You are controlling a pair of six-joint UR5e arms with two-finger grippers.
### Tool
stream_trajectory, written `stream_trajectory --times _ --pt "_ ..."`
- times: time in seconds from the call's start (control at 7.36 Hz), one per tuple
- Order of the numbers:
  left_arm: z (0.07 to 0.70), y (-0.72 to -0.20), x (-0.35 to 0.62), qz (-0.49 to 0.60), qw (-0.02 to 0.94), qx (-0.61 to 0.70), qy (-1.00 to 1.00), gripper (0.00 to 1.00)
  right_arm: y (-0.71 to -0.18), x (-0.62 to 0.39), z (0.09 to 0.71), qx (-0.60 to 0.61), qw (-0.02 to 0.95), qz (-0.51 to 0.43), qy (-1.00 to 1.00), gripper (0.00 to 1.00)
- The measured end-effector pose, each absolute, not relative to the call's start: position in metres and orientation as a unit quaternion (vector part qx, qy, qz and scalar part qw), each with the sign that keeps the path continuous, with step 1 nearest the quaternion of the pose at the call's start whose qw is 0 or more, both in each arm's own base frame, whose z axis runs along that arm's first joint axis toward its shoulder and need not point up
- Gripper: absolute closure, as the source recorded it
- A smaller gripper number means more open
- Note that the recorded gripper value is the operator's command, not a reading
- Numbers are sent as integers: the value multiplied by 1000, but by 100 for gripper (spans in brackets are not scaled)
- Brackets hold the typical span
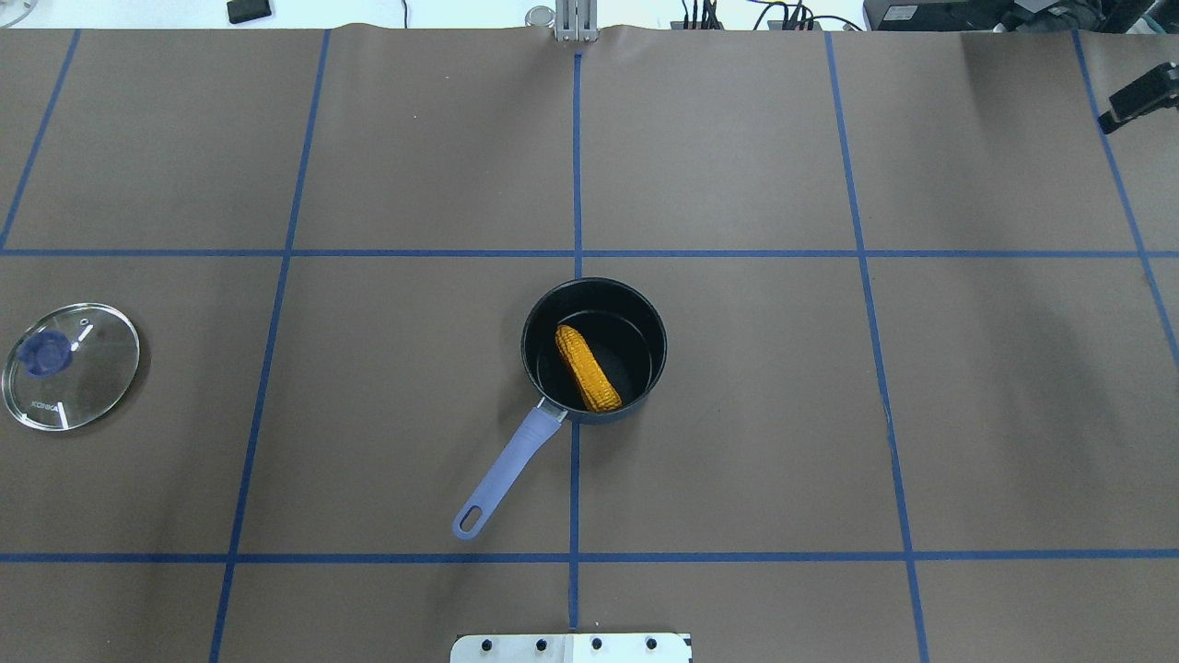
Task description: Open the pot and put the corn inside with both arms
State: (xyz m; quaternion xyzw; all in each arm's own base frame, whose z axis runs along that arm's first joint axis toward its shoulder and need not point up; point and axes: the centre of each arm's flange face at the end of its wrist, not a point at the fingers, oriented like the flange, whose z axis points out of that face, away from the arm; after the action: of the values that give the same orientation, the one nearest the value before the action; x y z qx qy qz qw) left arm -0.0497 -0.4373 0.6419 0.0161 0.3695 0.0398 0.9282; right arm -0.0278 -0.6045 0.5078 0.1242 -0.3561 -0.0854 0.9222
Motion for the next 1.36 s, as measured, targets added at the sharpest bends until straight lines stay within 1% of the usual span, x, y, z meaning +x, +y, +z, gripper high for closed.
stream_trajectory --times 0.14,0.41,0.54,0.68,0.95,1.36 --pt "638 -443 -41 49 928 11 368 2 -583 4 545 114 925 -95 -348 0" --pt "633 -448 -35 55 929 11 367 2 -520 48 625 85 931 -115 -335 0" --pt "631 -449 -35 56 928 13 367 2 -494 58 652 68 933 -112 -334 0" --pt "631 -449 -35 57 928 13 369 2 -476 63 669 55 935 -107 -334 0" --pt "630 -445 -34 58 927 15 371 2 -460 67 684 42 938 -99 -331 0" --pt "627 -445 -34 60 926 20 372 2 -454 69 688 39 940 -99 -323 0"
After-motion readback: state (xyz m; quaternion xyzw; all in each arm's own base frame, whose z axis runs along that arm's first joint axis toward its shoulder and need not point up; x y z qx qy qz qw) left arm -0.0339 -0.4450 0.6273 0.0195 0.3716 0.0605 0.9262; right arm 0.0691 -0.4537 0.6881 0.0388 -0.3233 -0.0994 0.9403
